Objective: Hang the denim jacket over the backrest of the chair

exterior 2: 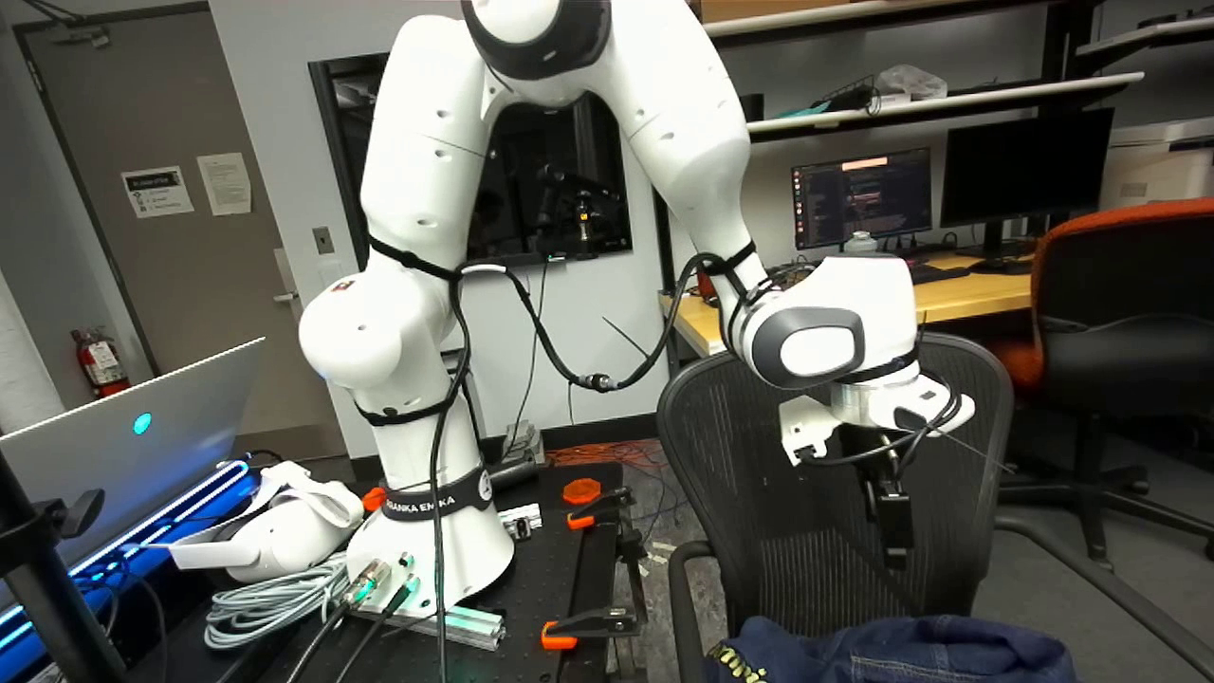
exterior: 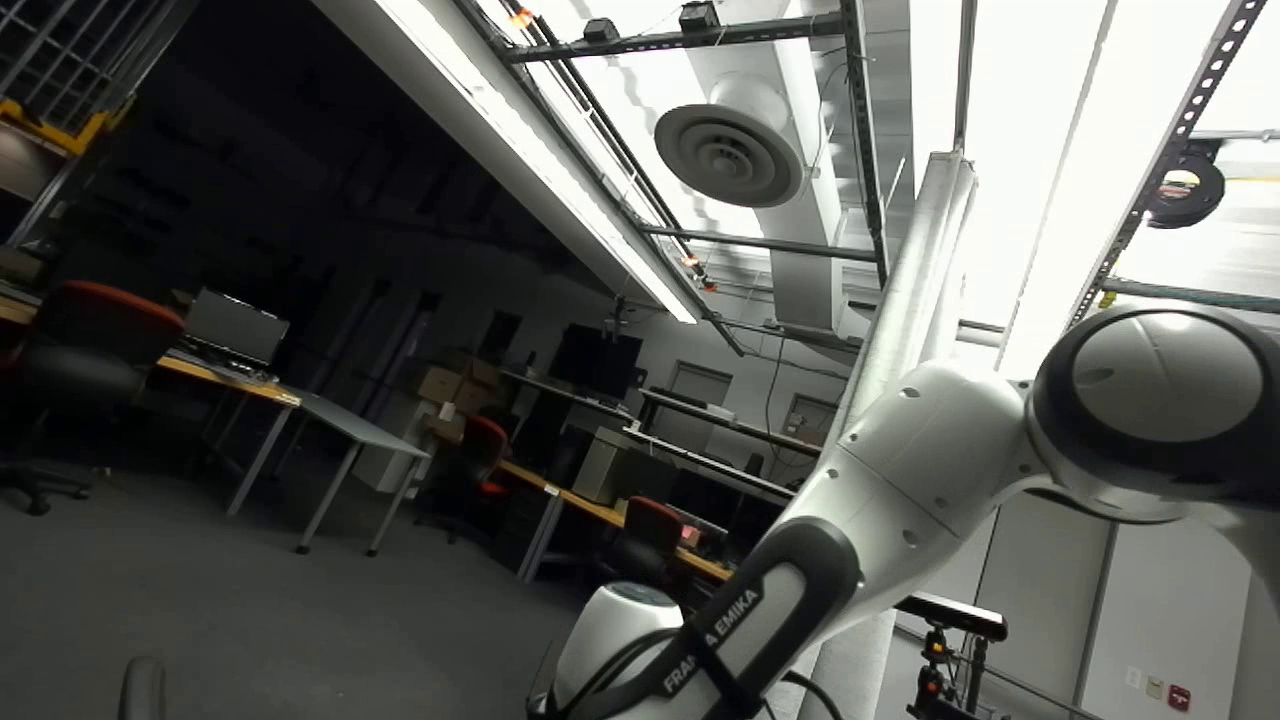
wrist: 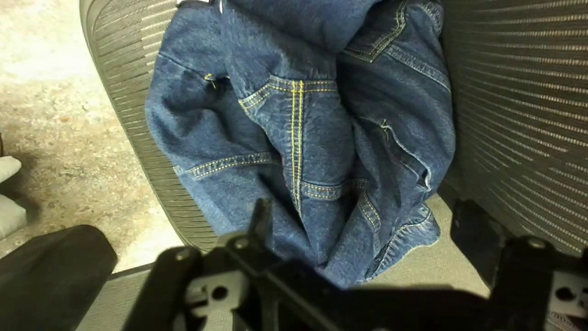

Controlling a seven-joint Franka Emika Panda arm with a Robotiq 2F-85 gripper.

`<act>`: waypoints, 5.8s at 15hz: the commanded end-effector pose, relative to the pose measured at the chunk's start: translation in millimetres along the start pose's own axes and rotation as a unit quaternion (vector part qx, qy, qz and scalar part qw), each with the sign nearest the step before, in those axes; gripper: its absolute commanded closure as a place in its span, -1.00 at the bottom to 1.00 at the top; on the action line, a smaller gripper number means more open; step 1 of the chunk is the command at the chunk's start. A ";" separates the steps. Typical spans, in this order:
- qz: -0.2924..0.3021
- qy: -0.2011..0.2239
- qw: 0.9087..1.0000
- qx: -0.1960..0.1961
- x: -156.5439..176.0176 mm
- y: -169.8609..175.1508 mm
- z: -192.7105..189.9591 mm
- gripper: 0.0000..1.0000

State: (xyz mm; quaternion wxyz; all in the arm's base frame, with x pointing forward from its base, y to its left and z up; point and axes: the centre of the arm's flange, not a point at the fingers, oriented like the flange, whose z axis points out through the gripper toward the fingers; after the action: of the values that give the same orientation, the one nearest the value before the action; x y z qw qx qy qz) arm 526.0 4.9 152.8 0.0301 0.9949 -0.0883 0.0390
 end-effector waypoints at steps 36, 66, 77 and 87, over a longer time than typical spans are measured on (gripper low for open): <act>0.010 0.051 0.997 -0.053 91.1 -54.3 167.6 -0.80; 0.033 0.121 0.992 0.007 176.9 4.9 -139.5 0.96; -0.108 0.138 0.981 0.081 194.3 -58.8 -316.6 0.96; -0.212 0.176 0.951 0.141 200.2 -125.7 -456.3 0.96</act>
State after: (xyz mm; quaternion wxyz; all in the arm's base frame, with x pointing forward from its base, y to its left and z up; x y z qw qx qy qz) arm 696.8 109.2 561.7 -0.0686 0.9726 0.0994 0.1987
